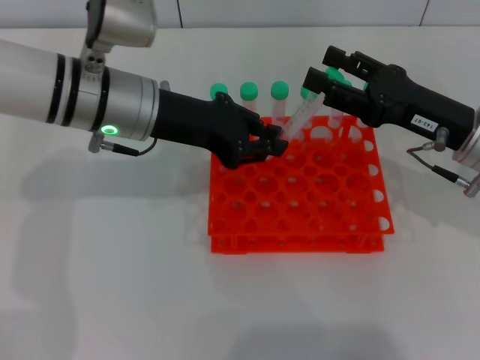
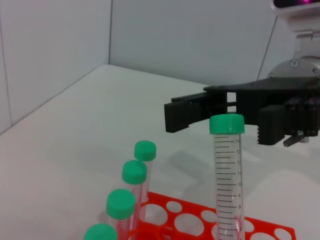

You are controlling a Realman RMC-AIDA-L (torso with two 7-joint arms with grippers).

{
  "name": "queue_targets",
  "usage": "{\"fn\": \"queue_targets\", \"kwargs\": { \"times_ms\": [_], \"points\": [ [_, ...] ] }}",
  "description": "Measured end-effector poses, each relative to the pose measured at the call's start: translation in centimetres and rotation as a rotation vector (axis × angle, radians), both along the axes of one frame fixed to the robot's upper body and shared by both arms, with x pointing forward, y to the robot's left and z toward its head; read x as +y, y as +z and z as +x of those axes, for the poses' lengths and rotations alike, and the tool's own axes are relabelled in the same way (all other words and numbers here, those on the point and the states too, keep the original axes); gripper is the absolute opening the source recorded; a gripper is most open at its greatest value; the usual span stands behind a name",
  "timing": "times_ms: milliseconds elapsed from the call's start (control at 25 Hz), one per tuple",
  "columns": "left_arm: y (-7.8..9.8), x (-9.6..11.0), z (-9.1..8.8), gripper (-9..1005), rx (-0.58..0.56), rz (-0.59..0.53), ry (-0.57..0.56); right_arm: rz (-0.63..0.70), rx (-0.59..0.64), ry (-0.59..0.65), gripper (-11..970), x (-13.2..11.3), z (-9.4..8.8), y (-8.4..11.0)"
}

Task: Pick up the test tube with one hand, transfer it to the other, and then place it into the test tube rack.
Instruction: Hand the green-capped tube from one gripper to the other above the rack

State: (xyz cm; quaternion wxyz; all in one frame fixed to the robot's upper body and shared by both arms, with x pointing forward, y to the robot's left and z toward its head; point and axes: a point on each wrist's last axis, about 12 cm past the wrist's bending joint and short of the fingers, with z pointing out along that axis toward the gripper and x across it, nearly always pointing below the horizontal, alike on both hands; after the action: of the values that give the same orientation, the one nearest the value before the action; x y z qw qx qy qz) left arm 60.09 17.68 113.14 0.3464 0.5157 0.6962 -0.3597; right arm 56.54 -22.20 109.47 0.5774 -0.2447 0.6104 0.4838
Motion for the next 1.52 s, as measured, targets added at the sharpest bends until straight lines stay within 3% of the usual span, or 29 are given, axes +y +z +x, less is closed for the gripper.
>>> {"fn": "queue_targets", "kwargs": {
  "times_ms": [240,560,800,1240,1520],
  "points": [
    [0.1,-0.3,0.1,204,-0.005,0.005,-0.005,-0.003,-0.001,0.000,690,0.0,0.0,0.0],
    [0.3,-0.3,0.2,206,-0.010,0.005,-0.006,-0.002,0.004,-0.002,496,0.0,-0.1,-0.1],
    [0.3,-0.4,0.3,206,-0.015,0.006,0.000,-0.001,0.004,-0.003,276,0.0,0.0,-0.1],
    [0.6,-1.0,0.7,208,0.048,0.008,0.044,0.005,0.002,0.005,263,0.1,-0.1,0.0],
    [1.0,-1.4,0.7,437,0.097,-0.001,0.051,0.009,0.007,0.005,263,-0.1,-0.3,-0.1]
  ]
}}
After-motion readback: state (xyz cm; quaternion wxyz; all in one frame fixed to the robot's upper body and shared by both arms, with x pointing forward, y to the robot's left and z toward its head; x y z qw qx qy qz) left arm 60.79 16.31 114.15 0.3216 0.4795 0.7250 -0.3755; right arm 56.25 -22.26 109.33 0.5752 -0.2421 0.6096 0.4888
